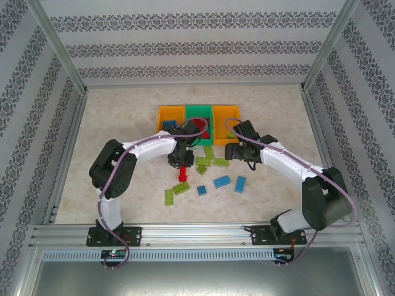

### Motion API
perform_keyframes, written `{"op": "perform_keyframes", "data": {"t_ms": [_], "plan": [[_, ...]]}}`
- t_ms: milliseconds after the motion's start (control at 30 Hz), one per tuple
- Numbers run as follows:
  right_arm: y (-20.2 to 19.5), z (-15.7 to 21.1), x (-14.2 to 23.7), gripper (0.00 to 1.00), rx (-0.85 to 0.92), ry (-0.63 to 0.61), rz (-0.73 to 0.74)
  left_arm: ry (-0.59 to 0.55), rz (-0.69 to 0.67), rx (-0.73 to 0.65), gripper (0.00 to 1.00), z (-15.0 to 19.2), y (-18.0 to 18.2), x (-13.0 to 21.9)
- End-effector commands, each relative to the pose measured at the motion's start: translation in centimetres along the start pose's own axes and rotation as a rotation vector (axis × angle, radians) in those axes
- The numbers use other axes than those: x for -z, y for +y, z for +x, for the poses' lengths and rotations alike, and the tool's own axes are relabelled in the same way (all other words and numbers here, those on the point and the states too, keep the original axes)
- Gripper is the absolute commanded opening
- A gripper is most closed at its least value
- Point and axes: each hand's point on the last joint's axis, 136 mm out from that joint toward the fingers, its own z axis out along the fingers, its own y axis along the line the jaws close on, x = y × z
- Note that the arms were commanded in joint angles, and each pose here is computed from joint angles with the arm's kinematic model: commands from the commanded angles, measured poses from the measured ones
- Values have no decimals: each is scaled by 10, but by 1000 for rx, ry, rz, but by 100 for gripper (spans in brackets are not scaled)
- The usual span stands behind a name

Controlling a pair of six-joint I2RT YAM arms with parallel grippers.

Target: Sort the legos into containers by color

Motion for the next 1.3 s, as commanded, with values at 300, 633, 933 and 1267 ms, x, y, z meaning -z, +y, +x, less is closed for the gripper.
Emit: {"op": "perform_keyframes", "data": {"t_ms": [300,633,933,1267], "plan": [[13,28,-13,90,-120,44,-11,-247,43,-47,25,-96,-11,81],[24,35,-28,85,-198,66,-21,-295,83,-54,23,-168,-15,62],[38,36,-37,84,-314,69,-62,-315,146,-31,31,-199,-25,53],[42,36,-51,79,-331,97,-23,-307,168,-11,68,-189,-23,59]]}}
